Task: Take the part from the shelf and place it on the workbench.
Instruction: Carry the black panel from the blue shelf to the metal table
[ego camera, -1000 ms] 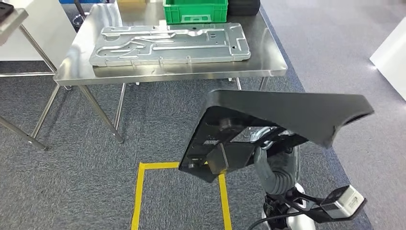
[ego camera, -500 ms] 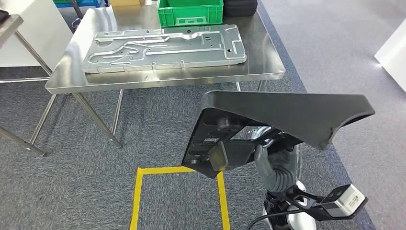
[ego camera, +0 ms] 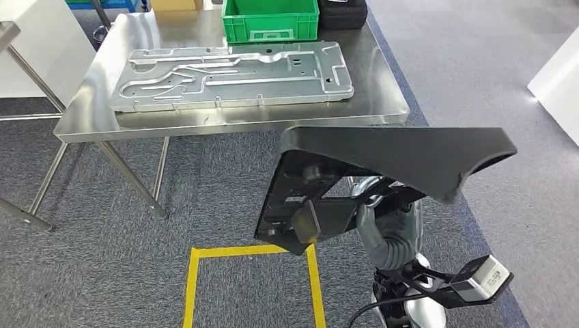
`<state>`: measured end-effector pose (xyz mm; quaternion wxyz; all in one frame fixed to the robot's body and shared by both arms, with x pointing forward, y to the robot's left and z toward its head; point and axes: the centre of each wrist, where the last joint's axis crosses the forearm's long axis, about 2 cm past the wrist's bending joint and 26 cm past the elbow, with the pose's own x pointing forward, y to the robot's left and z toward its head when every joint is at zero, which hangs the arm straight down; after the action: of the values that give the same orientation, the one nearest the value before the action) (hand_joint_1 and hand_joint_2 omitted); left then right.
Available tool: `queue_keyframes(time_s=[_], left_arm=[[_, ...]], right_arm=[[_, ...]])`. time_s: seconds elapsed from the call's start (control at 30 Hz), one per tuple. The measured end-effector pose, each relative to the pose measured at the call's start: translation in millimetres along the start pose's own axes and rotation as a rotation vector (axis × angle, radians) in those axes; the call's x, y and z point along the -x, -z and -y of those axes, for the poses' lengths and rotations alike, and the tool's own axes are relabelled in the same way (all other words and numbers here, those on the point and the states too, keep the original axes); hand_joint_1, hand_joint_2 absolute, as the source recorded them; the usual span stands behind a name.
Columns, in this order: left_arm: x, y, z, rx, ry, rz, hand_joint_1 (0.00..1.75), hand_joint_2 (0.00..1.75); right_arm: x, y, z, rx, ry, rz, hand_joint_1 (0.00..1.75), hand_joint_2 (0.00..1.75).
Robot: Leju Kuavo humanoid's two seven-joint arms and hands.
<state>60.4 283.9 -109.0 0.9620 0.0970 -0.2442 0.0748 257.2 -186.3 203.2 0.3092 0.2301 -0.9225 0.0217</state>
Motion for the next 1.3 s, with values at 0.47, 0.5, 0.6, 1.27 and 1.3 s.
queue_keyframes(time_s=[0.47,0.5,0.6,1.27,1.3], left_arm=[[-0.4,-0.3,2.4,0.006,-0.006,0.003,0.0,1.75],[-0.7,-0.3,2.6,0.006,-0.007,0.005,0.0,1.75],[-1.4,-0.1,3.2,0.009,-0.007,0.009,0.0,1.75],[1.1,-1.6,5.7,0.023,-0.007,0.012,0.0,1.75],[0.5,-1.5,6.2,0.024,-0.008,0.014,0.0,1.75]], right_arm=[[2.2,-1.8,2.1,0.003,0.001,-0.011,1.75,1.75],[2.2,-1.4,2.1,0.004,0.001,-0.009,1.75,1.75],[2.8,-1.3,2.1,0.005,0.003,-0.011,1.75,1.75],[3.7,-5.3,2.7,0.007,-0.008,-0.029,1.75,1.75],[3.7,-5.3,2.7,0.006,-0.008,-0.029,1.75,1.75]])
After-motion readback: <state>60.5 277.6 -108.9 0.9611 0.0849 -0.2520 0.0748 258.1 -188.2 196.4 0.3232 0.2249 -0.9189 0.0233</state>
